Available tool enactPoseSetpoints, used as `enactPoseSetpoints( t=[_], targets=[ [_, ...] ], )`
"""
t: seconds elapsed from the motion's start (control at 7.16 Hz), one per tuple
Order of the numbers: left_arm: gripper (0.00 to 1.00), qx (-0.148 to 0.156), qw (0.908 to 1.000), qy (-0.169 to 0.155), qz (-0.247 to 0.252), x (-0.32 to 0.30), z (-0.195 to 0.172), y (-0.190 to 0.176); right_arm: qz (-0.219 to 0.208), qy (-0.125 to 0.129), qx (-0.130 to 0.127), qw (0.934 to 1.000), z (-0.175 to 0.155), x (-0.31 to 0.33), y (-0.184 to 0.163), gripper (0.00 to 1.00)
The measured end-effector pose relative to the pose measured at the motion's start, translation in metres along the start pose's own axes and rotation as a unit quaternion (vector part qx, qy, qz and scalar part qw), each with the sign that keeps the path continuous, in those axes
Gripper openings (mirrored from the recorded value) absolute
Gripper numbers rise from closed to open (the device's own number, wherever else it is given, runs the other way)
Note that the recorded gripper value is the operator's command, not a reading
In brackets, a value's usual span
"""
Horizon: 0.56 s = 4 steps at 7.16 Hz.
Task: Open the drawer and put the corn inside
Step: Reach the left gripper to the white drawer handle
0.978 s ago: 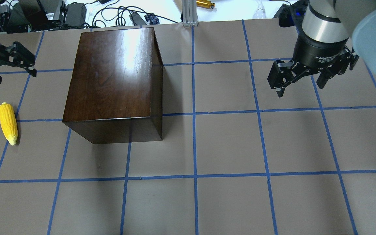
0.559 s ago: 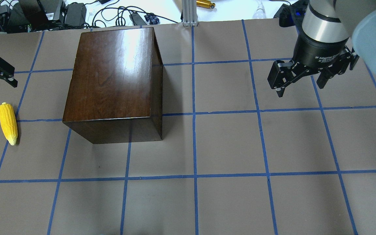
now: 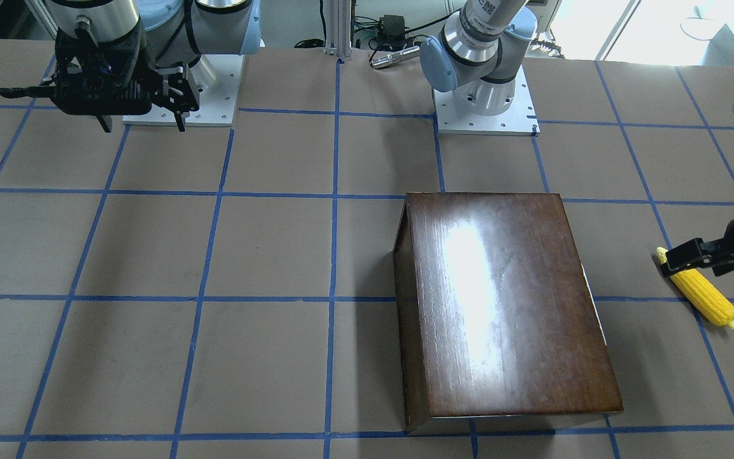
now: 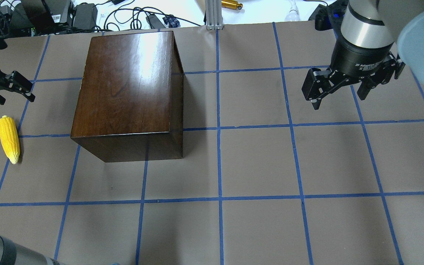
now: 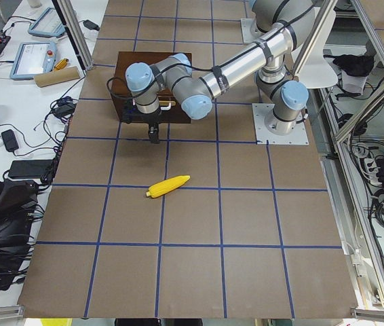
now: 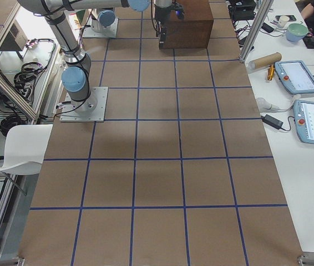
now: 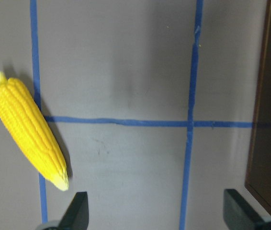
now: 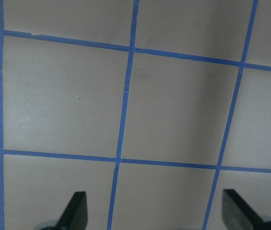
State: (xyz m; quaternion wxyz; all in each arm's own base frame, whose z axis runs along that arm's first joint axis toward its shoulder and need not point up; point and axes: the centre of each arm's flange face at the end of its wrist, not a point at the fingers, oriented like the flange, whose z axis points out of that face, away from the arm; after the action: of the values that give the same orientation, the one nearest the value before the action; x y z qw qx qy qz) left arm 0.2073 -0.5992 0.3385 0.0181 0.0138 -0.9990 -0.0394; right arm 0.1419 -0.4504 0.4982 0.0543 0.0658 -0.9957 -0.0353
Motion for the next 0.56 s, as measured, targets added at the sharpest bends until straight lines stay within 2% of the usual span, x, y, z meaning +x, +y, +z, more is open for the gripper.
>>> enactPoseSetpoints(
  t=[0.14, 0.28, 0.56],
  targets=[
    [1.0, -0.001, 0.9999, 0.016, 0.002, -0.004, 0.015, -0.013, 0.0, 0.0, 0.0, 1.0, 0.0, 0.0, 0.0, 1.0],
    [1.0, 0.006, 0.9989, 0.046, 0.004, 0.001, 0.025, -0.02, 0.0, 0.0, 0.0, 1.0, 0.0, 0.0, 0.0, 1.0],
    [1.0, 0.042, 0.9912, 0.126, 0.01, 0.019, 0.03, -0.03, 0.0, -0.001, 0.0, 1.0, 0.0, 0.0, 0.0, 1.0]
  ],
)
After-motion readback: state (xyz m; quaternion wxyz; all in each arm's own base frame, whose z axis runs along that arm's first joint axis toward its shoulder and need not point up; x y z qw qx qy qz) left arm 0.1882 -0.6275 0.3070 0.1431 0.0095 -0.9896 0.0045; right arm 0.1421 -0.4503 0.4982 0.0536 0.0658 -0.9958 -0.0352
